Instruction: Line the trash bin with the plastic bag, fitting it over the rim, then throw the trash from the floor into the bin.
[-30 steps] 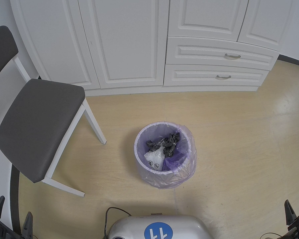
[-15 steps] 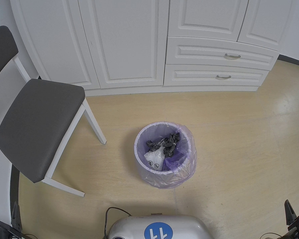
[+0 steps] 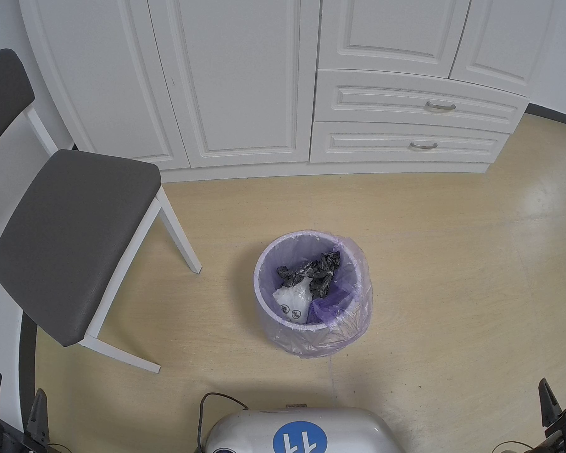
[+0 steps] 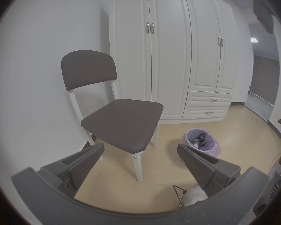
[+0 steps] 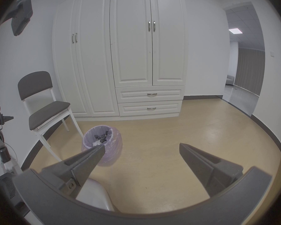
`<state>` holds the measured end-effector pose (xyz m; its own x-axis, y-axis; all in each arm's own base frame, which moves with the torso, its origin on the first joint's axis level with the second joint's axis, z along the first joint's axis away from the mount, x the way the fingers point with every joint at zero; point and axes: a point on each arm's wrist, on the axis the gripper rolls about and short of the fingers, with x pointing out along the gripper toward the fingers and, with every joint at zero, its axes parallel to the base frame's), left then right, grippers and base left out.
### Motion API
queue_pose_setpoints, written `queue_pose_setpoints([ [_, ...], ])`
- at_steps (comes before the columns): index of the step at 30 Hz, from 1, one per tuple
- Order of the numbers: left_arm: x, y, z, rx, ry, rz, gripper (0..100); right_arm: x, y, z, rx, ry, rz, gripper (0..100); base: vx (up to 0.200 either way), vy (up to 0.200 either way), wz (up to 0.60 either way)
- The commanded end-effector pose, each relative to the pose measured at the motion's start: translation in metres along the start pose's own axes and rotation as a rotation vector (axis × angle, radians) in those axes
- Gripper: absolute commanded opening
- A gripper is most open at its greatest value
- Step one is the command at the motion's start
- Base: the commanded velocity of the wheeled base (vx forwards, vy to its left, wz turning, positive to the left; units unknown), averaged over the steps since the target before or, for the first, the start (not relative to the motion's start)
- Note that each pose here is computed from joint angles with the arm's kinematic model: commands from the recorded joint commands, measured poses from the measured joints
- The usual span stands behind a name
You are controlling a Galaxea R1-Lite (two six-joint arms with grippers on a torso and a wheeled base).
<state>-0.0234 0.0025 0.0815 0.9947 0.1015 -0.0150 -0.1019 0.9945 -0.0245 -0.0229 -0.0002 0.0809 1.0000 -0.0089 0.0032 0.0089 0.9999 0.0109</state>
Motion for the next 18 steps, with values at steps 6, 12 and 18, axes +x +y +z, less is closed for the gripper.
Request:
queue_pose_setpoints([
  [6,-0.0006,0.0005,0.0009,0.103,-0.060,0.035,100,0.0001,-0.0001,-0.0052,0.000,0.002,0.000,100,0.000,0.000,0.00],
  [12,0.0003,0.0006,0.0006,0.163,-0.072,0.045,100,0.0001,-0.0001,-0.0051,0.000,0.000,0.000,100,0.000,0.000,0.00],
  [18,0.0004,-0.0024,-0.0023,0.051,-0.052,-0.091,100,0.0001,-0.0001,-0.0051,0.000,0.000,0.000,100,0.000,0.000,0.00],
])
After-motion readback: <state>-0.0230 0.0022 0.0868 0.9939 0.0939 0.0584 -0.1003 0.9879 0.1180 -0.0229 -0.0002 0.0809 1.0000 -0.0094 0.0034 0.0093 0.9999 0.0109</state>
